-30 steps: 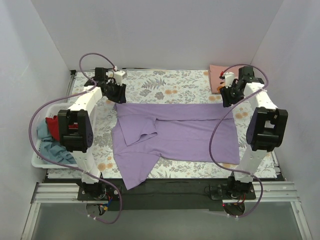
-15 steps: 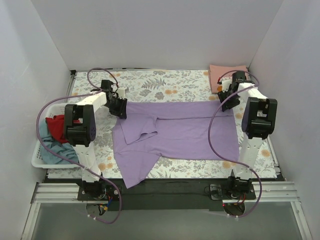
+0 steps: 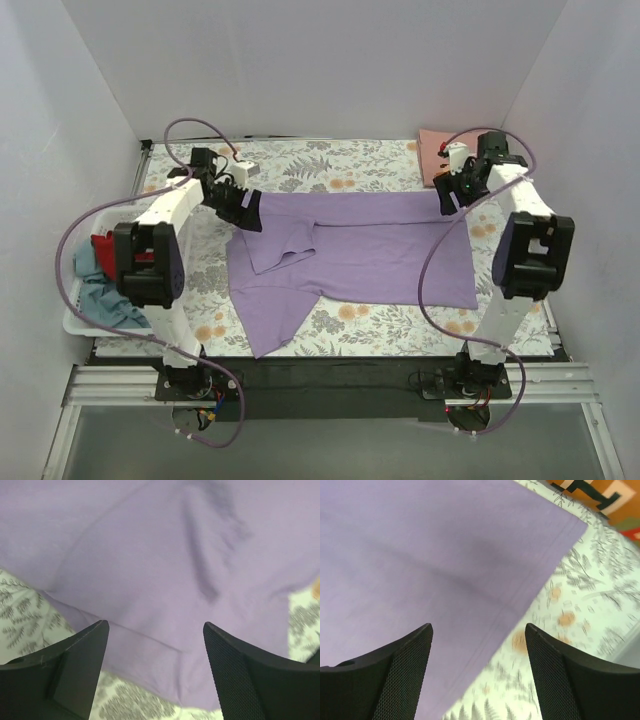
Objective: Fold and stack the t-shirts
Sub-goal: Fold the tshirt
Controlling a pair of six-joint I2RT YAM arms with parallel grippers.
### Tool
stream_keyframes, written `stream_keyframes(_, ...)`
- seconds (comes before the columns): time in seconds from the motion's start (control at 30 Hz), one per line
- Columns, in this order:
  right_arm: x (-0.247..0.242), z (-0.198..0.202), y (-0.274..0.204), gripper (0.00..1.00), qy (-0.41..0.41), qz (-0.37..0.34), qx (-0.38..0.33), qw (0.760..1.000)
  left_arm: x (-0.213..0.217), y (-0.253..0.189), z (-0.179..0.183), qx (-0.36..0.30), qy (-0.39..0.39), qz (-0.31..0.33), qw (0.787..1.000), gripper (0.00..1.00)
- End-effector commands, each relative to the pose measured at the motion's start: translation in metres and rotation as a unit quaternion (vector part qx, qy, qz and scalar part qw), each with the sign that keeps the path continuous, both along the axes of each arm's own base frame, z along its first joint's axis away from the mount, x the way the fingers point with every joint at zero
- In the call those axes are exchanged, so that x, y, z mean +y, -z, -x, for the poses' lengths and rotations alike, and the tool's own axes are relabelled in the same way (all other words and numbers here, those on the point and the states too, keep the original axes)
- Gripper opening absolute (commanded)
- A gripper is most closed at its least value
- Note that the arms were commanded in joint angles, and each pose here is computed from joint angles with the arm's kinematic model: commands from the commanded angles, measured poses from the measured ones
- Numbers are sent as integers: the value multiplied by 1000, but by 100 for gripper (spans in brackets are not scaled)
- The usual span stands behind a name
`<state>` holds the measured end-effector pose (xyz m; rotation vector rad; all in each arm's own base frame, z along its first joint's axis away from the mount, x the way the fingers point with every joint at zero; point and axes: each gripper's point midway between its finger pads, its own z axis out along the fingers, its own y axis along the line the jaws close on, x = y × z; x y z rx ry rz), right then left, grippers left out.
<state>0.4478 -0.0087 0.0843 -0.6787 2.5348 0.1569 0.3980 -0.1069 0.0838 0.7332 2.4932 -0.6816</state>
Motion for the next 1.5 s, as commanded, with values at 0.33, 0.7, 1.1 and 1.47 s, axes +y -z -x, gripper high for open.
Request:
stream_keyframes(0.33, -1, 215, -8, 60, -213, 104, 39, 971, -2, -49, 165, -32, 142, 17, 989, 71)
stream_keyframes(0.7, -20, 235, 47, 60, -232, 163, 64, 957, 0, -40, 176, -38, 136, 8, 990, 72)
stream_keyframes(1.1, -19, 252, 86, 43, -254, 174, 87, 948, 18, -9, 192, -23, 162, -51, 985, 68)
stream_keyframes(1.47, -24, 246, 82, 1, -241, 188, 82, 949, 15, 47, 208, -106, 224, -192, 949, 48)
